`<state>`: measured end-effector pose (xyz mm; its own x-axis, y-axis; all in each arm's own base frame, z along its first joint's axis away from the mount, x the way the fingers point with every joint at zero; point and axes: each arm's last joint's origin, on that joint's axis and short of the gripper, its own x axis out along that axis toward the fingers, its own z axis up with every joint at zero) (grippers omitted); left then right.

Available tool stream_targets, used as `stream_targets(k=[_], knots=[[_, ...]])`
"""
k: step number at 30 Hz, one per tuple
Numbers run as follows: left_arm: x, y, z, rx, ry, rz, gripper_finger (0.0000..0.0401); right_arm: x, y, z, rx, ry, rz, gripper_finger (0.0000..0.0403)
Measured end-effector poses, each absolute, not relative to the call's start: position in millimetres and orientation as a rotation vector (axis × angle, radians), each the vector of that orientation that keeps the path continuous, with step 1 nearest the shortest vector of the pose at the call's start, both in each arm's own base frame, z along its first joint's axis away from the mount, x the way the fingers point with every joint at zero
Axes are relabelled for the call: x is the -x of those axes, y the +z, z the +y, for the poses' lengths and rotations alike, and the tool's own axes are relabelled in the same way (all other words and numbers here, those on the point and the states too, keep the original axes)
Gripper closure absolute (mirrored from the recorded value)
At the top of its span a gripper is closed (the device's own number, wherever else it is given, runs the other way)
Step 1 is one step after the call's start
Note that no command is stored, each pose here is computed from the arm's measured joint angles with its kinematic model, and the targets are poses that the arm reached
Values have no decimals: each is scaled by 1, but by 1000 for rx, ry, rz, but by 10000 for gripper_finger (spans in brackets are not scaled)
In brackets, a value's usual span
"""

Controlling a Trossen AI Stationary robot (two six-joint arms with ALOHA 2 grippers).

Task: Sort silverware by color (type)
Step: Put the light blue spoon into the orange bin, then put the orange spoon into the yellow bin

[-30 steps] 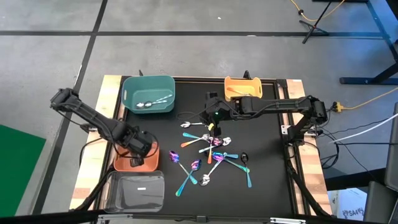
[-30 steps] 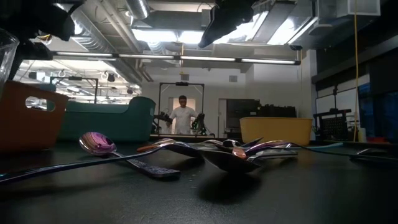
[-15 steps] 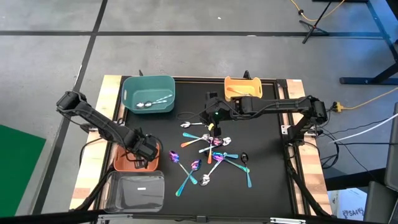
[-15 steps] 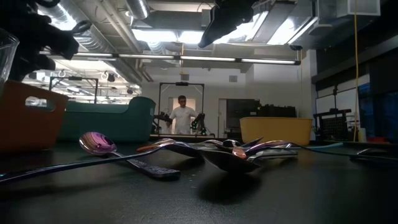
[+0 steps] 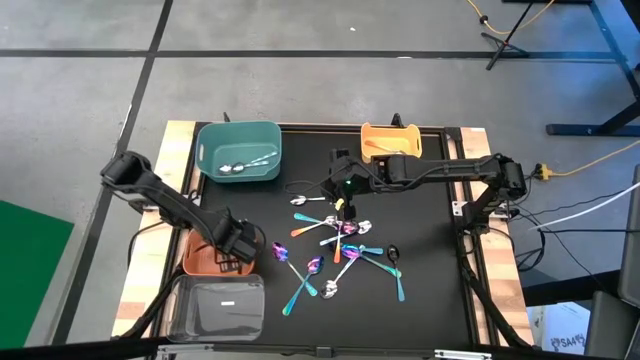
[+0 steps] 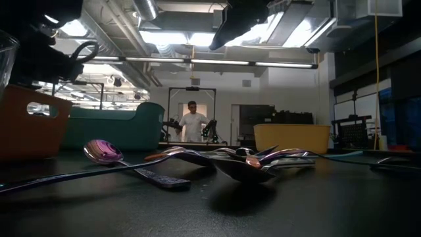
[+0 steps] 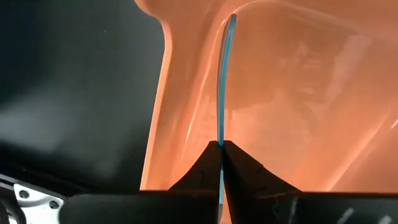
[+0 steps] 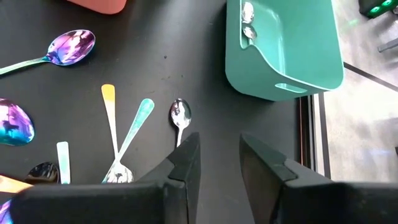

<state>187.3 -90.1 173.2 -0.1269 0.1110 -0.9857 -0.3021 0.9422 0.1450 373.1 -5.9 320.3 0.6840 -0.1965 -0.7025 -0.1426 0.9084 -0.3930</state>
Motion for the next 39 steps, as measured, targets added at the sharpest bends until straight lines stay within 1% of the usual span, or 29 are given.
stream_targets(k=[7,16,23,27,39], knots=[[-189,170,-91,143,361,1674,395,-373,320,-6,443,-31,824,304],[-189,170,-91,145,360,1675,340,-373,320,-6,443,-31,824,303],[-190,170,-92,153,352,1662,313,-373,320,-6,443,-31,824,303],[-190,170,-92,153,352,1662,307,-373,320,-6,443,-31,824,304],[-190,170,-91,158,359,1662,306,-373,320,-6,445,-30,824,304]])
